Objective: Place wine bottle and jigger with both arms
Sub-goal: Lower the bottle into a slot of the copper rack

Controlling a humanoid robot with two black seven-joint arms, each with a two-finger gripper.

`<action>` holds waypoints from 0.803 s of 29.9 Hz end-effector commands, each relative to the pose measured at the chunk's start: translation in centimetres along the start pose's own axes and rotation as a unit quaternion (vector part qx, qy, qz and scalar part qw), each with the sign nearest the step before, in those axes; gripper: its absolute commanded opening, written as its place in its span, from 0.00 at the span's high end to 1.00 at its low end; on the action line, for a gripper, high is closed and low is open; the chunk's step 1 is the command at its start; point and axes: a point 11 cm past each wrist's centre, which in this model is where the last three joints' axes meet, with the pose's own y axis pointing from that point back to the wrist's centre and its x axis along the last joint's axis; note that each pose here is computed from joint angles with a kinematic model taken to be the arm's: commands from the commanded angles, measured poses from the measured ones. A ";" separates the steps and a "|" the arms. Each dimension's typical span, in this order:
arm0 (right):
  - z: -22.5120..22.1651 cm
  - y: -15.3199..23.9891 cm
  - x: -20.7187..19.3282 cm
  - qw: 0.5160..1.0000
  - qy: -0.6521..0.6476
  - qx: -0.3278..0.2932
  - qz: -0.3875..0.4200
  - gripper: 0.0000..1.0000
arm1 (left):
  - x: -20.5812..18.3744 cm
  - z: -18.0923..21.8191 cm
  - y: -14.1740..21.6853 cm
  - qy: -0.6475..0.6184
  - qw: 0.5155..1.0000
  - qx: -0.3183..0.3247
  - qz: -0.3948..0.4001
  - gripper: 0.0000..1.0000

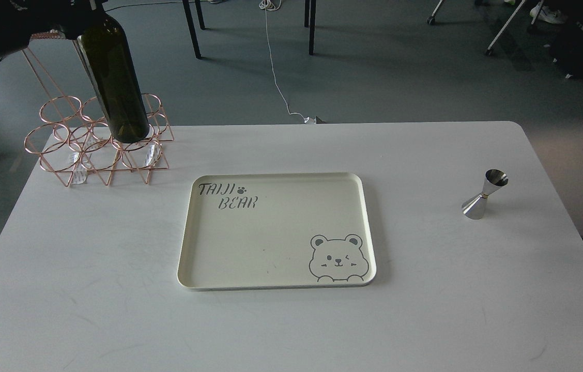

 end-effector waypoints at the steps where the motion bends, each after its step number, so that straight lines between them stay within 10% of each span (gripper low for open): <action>1: -0.1 0.0 0.0 1.000 0.000 0.001 0.000 0.03 | -0.7 -0.1 -0.2 0.004 1.000 0.002 -0.005 0.79; 24: -0.1 0.0 0.0 1.000 -0.001 0.002 0.001 0.03 | -1.8 -1.0 0.1 -0.007 1.000 0.016 -0.016 0.78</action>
